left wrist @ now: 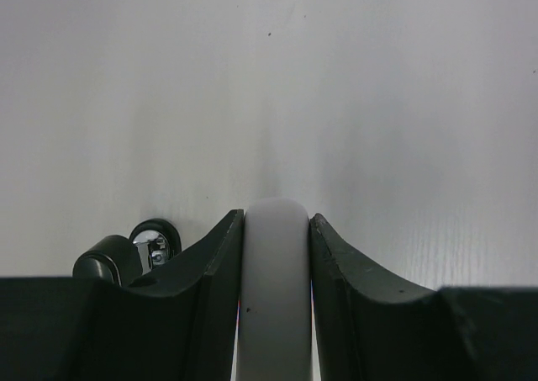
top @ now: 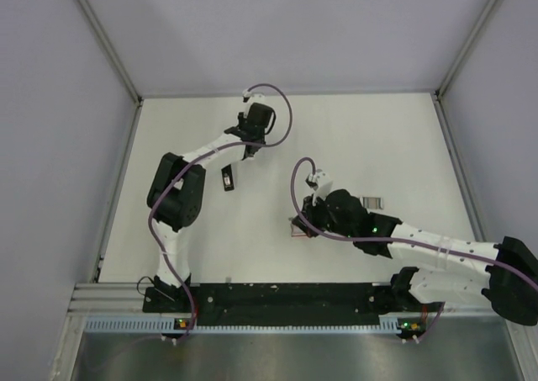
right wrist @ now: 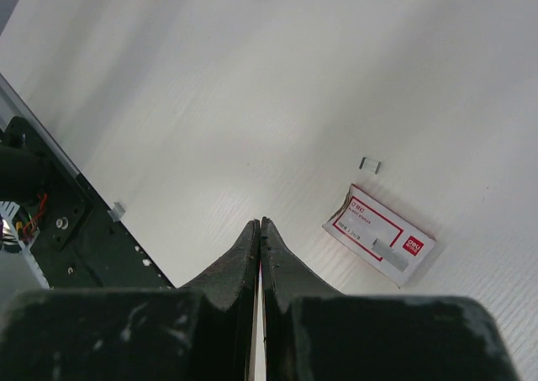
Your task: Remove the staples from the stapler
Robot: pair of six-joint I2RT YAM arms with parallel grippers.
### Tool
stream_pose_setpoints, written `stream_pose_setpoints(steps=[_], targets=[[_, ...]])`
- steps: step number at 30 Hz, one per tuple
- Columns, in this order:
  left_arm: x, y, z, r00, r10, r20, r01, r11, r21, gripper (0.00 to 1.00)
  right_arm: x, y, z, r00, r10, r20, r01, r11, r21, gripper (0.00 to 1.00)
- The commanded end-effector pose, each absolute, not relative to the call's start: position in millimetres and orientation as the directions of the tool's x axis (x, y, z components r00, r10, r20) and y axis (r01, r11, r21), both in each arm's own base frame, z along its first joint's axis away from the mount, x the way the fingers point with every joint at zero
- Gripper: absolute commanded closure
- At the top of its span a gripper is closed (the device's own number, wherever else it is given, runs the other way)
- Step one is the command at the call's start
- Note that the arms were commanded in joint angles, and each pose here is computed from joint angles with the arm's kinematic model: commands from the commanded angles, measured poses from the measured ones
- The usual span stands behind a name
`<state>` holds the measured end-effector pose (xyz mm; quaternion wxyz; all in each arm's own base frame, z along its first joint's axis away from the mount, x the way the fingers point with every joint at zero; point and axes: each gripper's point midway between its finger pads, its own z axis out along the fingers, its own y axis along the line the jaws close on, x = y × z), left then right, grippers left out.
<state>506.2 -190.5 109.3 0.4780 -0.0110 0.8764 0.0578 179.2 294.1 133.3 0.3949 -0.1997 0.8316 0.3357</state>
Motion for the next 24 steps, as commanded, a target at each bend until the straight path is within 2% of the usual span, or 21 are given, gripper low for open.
stream_pose_setpoints(steps=[1,9,15,18,22,24], targets=[[505.3,-198.3,102.4,-0.6,0.019,-0.799,-0.042,0.998,0.056,0.98,173.4,303.7,145.5,-0.589,-0.045,-0.807,-0.632,0.649,0.424,1.0],[480.4,-198.3,59.2,-0.696,-0.014,-0.718,-0.037,0.999,0.016,0.85,170.0,303.0,141.7,-0.606,-0.044,-0.794,-0.625,0.644,0.441,1.0],[464.5,-200.7,48.8,-0.726,-0.04,-0.686,-0.03,0.999,-0.027,0.65,169.0,302.7,141.1,-0.614,-0.036,-0.788,-0.618,0.644,0.452,1.0],[460.9,-202.3,45.9,-0.738,-0.042,-0.673,-0.022,0.999,-0.039,0.6,165.1,306.2,141.3,-0.626,-0.051,-0.778,-0.625,0.629,0.462,0.99],[458.4,-199.9,47.4,-0.733,-0.047,-0.679,-0.028,0.999,-0.04,0.57,163.2,306.3,141.8,-0.629,-0.057,-0.776,-0.626,0.628,0.462,0.9],[457.9,-199.8,49.9,-0.728,-0.046,-0.685,-0.025,0.999,-0.04,0.56,163.1,305.0,140.2,-0.63,-0.063,-0.774,-0.625,0.633,0.457,0.8]])
